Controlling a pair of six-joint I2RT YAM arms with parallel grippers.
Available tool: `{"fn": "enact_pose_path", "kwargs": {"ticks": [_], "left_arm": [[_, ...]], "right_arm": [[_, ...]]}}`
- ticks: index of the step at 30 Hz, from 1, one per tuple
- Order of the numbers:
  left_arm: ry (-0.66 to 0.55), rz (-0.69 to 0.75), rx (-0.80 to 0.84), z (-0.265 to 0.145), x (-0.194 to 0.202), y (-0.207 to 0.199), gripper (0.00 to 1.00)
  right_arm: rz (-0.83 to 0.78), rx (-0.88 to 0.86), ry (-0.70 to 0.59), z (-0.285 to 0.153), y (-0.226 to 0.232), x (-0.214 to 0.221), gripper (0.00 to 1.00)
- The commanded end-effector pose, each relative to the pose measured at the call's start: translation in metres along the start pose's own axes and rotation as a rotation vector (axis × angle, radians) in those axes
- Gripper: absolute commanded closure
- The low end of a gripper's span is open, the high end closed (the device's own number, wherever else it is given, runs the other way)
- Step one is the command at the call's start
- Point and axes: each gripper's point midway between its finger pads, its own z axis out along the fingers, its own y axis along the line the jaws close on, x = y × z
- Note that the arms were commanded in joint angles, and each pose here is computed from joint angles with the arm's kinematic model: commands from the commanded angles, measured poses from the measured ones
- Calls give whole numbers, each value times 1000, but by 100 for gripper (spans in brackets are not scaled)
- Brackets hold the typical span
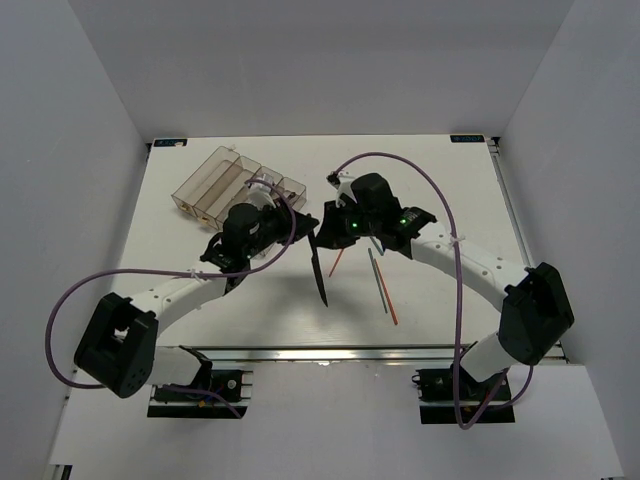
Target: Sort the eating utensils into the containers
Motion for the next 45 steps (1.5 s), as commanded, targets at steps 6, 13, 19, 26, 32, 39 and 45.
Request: {"fn": "enact_pose_path", "kwargs": {"ticks": [6, 13, 19, 26, 32, 39, 45], "left_arm": [[-44, 538, -425, 4, -96, 30, 100], [-134, 947, -533, -13, -236, 70, 100], [-30, 1212, -646, 8, -296, 131, 100], [13, 1198, -532, 28, -277, 173, 100], [-61, 1156, -490, 34, -276, 168, 100], [17, 1142, -540, 35, -265, 193, 96], [125, 1074, -569, 33, -236, 221, 89]], "right_arm": [[-15, 189, -293, -71, -19, -52, 11], [-45, 323, -392, -148, -48, -24, 11], [-101, 211, -348, -156, -30, 7, 11], [-162, 233, -347, -169, -32, 17, 11], [-192, 192, -337, -167, -23, 11, 11], [-195, 169, -365, -164, -20, 6, 11], [-186, 179, -352, -158, -23, 2, 11]]}}
